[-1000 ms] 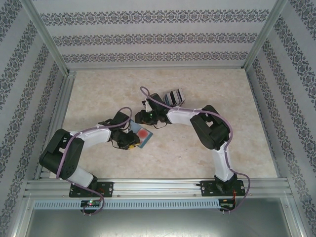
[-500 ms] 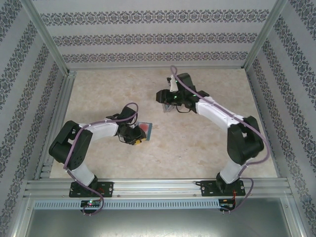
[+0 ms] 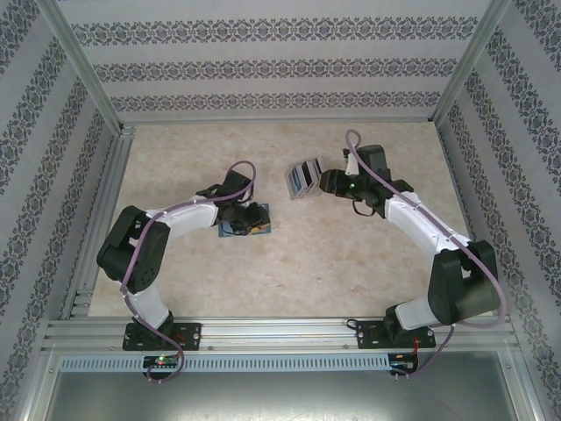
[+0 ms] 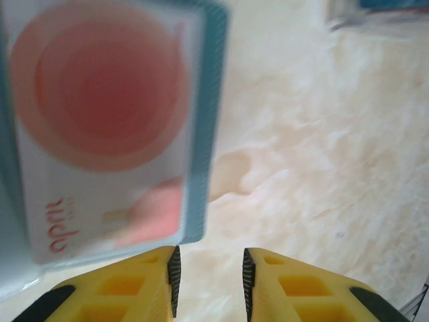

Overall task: Put the credit cards into the card holder
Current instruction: Rotate the card holder at the center of the table, then pick up the credit card from the storage box.

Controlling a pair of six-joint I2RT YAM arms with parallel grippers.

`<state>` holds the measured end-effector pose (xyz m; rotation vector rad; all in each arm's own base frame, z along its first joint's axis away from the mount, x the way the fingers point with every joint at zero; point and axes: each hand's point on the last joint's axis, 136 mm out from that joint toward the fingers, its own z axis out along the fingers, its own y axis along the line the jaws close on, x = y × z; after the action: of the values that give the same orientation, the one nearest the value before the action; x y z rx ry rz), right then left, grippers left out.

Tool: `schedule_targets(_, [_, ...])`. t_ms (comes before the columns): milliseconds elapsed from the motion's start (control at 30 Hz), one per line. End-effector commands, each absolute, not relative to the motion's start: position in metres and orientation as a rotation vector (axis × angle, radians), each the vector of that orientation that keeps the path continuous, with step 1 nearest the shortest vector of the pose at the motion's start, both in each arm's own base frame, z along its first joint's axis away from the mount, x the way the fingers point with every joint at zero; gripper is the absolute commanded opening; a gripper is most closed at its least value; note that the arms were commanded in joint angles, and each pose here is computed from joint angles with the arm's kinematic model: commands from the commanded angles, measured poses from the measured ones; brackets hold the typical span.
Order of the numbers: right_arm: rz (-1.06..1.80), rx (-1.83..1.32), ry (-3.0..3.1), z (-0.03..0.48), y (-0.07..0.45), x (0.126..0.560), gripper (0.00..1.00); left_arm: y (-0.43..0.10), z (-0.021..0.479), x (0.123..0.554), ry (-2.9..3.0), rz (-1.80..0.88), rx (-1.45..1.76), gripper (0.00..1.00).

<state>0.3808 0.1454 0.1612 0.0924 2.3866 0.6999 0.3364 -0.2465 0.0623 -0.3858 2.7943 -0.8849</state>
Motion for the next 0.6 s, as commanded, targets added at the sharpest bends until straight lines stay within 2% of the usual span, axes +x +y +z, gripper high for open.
schedule_targets(0, [0.661,0.117,2.345,0.161,0.127,0.384,0.5,-0.246,0.069,0.341,2.791,-0.827,-0.33,0.34])
schedule_targets(300, [0.664,0.132,2.357,0.151,0.116,0.392,0.51,-0.253,0.083,0.365,2.754,-0.8,-0.319,0.35])
schedule_targets(567, [0.685,0.158,2.338,0.167,0.097,0.408,0.53,-0.275,0.099,0.411,2.689,-0.821,-0.274,0.37])
